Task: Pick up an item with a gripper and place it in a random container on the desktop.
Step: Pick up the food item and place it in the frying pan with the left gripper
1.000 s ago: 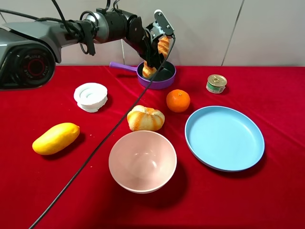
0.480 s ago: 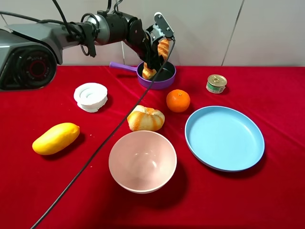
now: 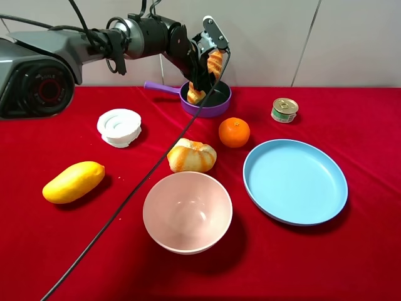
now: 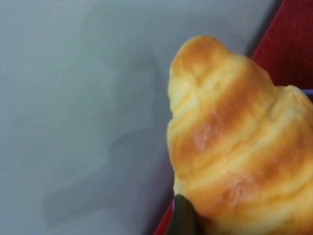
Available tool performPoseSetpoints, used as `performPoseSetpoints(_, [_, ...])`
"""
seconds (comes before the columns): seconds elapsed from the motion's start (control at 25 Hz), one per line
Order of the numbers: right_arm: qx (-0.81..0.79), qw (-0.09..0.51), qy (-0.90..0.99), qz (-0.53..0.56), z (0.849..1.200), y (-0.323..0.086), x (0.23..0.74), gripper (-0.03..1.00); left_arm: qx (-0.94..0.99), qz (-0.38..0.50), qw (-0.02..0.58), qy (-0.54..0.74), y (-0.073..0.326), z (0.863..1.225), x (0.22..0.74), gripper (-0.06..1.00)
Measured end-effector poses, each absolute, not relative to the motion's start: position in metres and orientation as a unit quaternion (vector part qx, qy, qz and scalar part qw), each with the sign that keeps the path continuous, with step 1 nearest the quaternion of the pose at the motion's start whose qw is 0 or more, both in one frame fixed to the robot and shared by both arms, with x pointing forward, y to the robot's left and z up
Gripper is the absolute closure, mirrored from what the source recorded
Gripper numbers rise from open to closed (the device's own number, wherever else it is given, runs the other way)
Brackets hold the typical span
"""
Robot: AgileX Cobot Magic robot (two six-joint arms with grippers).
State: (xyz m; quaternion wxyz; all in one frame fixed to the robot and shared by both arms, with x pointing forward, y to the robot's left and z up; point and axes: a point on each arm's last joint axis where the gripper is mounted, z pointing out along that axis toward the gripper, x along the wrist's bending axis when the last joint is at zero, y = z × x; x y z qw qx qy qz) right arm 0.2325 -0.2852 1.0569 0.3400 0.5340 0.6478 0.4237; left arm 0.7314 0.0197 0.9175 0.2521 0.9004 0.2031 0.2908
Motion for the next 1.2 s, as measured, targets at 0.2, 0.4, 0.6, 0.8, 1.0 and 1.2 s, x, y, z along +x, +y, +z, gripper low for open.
performPoseSetpoints(0.2, [0.534,0.340,0.648,0.423,1.0569,-0.2853,0.2324,0.27,0.903,0.294,0.248,0.190,0.0197,0.9175,0.7314,0.30])
performPoseSetpoints(0.4, [0.534,0.340,0.648,0.423,1.0569,-0.2853,0.2324,0.27,0.904,0.295,0.247,0.186,0.0197,0.9175,0.7314,0.30])
performPoseSetpoints(0.6, [0.534,0.340,0.648,0.423,1.0569,-0.2853,0.2324,0.27,0.904,0.295,0.247,0.186,0.0197,0.9175,0.7314,0.19])
performPoseSetpoints(0.8, [0.534,0.340,0.648,0.423,1.0569,-0.2853,0.2324,0.27,0.904,0.295,0.246,0.186,0.0198,0.9173,0.7313,0.11])
performPoseSetpoints(1.0, [0.534,0.340,0.648,0.423,1.0569,-0.2853,0.2324,0.27,0.903,0.286,0.255,0.196,0.0186,0.9172,0.7305,0.10])
performPoseSetpoints(1.2, [0.534,0.340,0.648,0.423,1.0569,-0.2853,0.2324,0.27,0.902,0.282,0.258,0.200,0.0182,0.9170,0.7301,0.10])
